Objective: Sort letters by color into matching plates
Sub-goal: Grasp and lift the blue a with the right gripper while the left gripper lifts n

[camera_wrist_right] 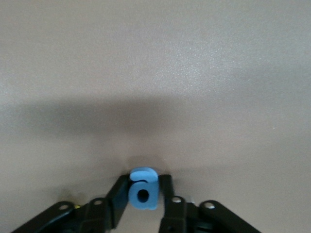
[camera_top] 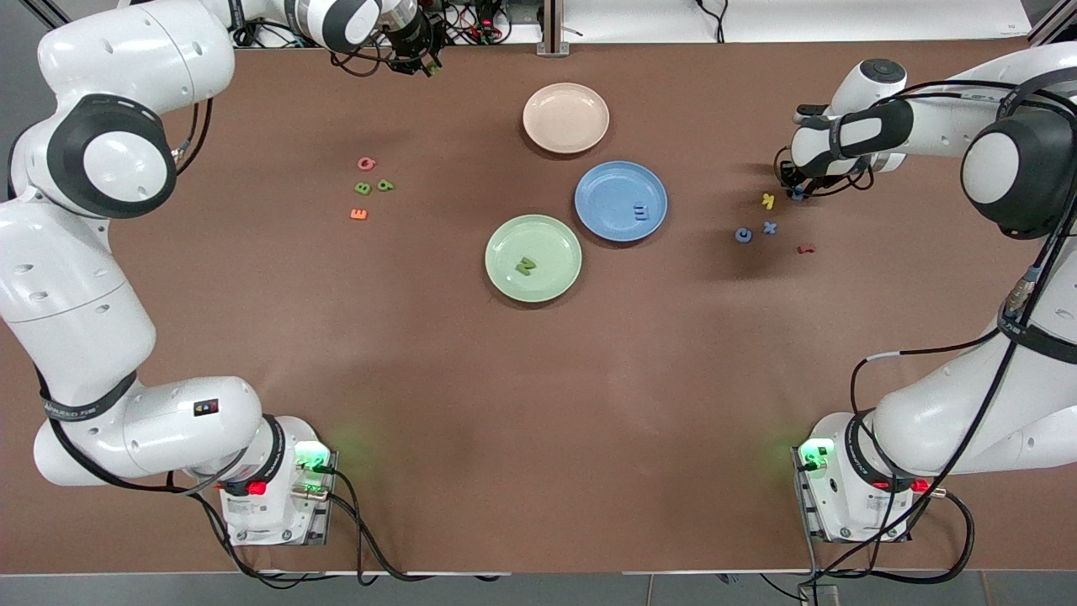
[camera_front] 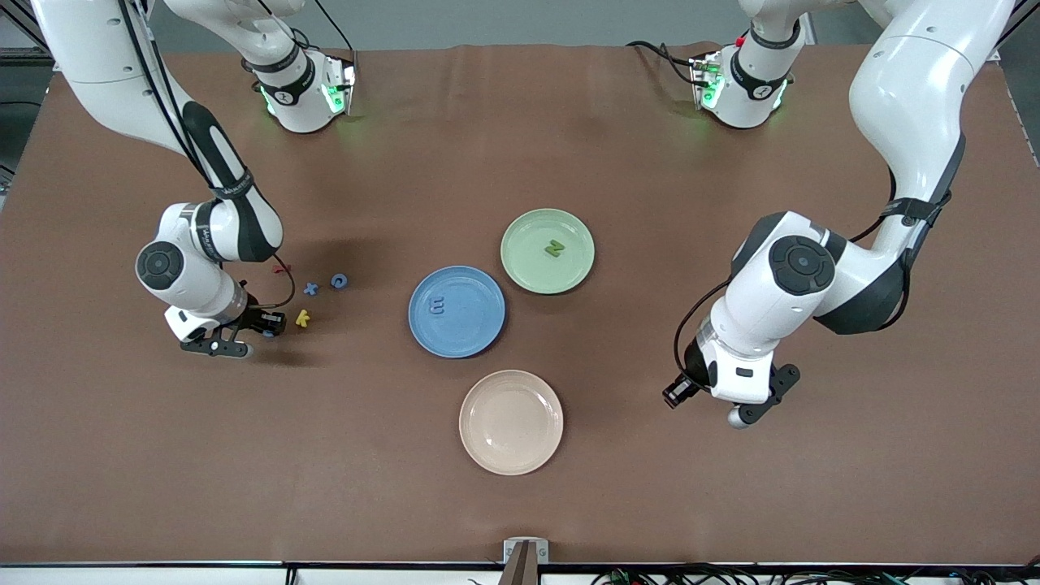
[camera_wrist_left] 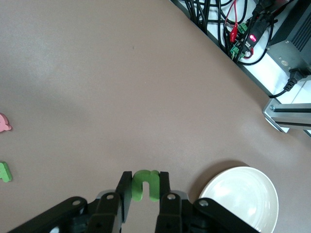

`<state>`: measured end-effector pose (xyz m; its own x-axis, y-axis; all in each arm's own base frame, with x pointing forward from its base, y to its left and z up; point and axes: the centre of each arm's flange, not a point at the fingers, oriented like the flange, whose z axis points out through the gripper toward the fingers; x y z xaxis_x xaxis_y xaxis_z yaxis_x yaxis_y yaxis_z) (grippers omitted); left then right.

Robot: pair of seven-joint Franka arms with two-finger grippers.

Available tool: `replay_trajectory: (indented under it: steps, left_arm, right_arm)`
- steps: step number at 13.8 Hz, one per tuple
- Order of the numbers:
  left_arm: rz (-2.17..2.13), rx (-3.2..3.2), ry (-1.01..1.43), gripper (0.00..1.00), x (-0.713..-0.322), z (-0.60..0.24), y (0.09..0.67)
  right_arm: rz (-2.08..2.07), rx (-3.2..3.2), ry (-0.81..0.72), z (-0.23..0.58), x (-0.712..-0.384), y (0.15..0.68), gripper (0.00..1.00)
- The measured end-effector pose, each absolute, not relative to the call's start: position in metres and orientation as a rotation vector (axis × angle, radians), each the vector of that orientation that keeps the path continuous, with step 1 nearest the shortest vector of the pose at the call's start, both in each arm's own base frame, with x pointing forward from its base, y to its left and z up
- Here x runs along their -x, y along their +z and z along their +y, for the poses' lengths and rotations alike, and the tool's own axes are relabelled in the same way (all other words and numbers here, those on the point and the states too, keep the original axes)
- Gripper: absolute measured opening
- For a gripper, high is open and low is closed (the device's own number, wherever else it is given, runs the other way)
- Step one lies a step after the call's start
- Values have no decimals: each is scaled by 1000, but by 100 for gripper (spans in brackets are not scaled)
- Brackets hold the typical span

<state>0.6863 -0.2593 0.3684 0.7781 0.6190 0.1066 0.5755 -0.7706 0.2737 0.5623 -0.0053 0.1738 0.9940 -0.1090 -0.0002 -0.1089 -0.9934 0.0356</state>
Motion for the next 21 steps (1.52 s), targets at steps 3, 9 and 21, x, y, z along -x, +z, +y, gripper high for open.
replay_trajectory:
  steps: [3,9,21]
  left_arm:
    - [936,-2747,279,26,-686,-259,368]
    - [935,-2747,278,26,-686,-260,368]
    - [916,-2751,290,26,-686,-260,373]
  right_arm:
    - [-169,-3102,-2,-5,-563,175,28]
    - [-169,-3102,-6,-5,-563,175,28]
    - [-378,-3180,-152,113,-581,222,28]
